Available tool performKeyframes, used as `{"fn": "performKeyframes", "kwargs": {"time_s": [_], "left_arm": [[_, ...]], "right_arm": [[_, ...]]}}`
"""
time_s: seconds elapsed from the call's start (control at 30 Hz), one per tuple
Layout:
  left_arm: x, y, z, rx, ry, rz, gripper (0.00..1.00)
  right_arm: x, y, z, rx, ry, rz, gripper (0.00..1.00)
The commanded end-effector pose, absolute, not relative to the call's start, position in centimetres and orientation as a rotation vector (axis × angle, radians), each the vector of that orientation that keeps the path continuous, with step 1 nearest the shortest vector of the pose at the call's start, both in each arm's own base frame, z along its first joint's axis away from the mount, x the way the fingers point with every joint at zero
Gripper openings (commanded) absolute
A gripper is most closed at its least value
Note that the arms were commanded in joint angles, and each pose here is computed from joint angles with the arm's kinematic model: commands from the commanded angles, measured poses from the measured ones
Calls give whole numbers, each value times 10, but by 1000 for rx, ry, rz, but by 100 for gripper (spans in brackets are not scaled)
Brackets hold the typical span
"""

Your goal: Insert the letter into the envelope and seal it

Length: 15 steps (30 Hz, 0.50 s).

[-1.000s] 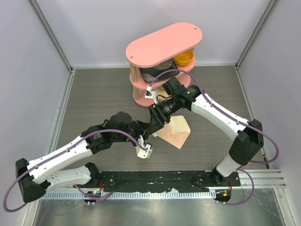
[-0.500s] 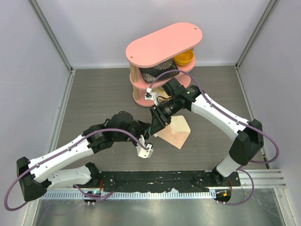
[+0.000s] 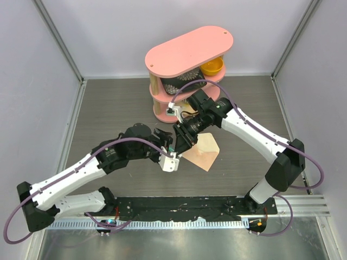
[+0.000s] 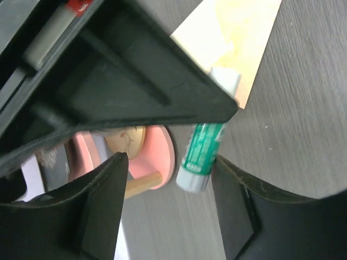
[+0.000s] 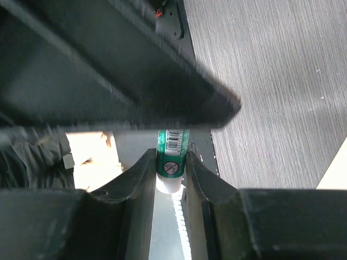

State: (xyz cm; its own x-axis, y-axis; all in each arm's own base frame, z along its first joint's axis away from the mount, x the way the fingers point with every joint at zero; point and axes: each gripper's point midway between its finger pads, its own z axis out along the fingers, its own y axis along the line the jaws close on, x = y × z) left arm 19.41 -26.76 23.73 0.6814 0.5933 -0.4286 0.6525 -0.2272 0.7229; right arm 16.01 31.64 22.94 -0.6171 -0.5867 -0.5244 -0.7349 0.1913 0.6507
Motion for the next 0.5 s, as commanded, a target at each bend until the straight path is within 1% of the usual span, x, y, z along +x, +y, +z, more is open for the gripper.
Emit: {"fn": "performKeyframes", "kwargs": {"time_s": [0.0, 0.03, 0.13, 0.3, 0.37, 0.47], "left_arm": [[189, -250, 271, 1706, 1135, -220, 67], [179, -249, 273, 1685, 1156, -309, 67], [162, -234, 276, 1621, 1230, -435, 65], [137, -238, 291, 1493, 1314, -728, 64], [125, -246, 303, 1464, 1278, -840, 63], [121, -252, 311, 1447, 1208, -881, 63]], "right_arm": [[157, 307, 262, -1363, 2133, 1356, 1], [158, 304, 263, -1385, 2106, 1334, 1], [153, 298, 266, -1443, 2050, 1322, 1], [143, 294, 277, -1508, 1944, 1332, 1], [138, 295, 284, -1531, 1894, 1347, 1], [129, 298, 288, -1592, 1841, 1335, 1]]}}
